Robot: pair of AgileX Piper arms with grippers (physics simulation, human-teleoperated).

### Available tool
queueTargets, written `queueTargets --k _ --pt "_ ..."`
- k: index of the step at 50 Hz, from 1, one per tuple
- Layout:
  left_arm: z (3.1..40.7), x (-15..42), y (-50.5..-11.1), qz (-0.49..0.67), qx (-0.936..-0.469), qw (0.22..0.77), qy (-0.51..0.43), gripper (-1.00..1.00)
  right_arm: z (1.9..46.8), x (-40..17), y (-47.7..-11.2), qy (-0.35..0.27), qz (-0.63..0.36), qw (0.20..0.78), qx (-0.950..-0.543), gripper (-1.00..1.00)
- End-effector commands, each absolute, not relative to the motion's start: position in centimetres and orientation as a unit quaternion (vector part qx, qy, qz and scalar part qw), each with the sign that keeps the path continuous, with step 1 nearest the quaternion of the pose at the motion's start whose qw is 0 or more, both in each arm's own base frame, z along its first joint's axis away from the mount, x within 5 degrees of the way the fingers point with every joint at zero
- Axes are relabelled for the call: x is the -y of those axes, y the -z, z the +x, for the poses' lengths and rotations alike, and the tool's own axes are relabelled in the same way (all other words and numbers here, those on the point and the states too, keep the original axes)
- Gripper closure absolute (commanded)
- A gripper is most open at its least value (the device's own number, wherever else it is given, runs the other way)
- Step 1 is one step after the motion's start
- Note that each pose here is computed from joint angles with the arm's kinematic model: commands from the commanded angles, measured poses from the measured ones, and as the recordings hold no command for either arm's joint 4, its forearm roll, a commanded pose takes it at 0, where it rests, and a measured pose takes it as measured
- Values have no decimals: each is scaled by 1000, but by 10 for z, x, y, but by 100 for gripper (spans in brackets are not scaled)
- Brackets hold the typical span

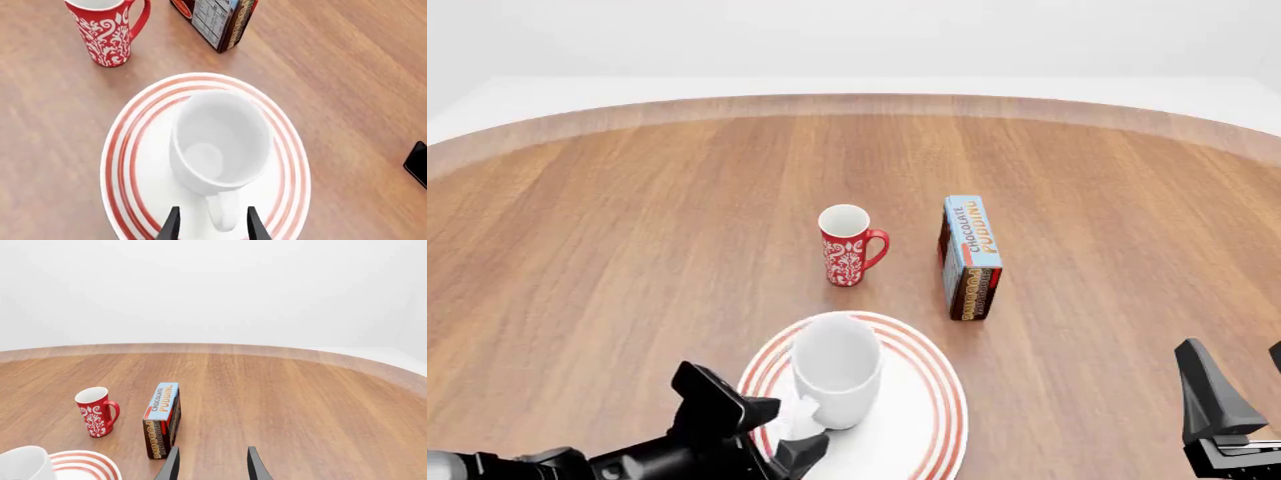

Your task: Pick up the white mug and put it on the plate, and put the chocolate pudding to the right of the plate.

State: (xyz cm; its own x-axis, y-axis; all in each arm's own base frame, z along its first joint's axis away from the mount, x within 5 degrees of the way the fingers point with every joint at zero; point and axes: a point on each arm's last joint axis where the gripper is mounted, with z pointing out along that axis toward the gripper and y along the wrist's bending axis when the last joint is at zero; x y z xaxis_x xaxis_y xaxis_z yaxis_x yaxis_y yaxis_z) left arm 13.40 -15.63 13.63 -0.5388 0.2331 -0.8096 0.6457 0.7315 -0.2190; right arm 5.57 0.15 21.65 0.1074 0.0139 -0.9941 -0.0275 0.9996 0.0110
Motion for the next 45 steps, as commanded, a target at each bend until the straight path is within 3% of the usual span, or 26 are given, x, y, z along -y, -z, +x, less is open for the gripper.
queueTargets --k 1,45 --pt "134 155 -134 255 -844 399 252 -100 56 -1 -217 -14 -5 744 -668 -100" --pt "129 150 -163 262 -824 427 263 -100 56 -1 -216 -14 -5 744 -668 -100"
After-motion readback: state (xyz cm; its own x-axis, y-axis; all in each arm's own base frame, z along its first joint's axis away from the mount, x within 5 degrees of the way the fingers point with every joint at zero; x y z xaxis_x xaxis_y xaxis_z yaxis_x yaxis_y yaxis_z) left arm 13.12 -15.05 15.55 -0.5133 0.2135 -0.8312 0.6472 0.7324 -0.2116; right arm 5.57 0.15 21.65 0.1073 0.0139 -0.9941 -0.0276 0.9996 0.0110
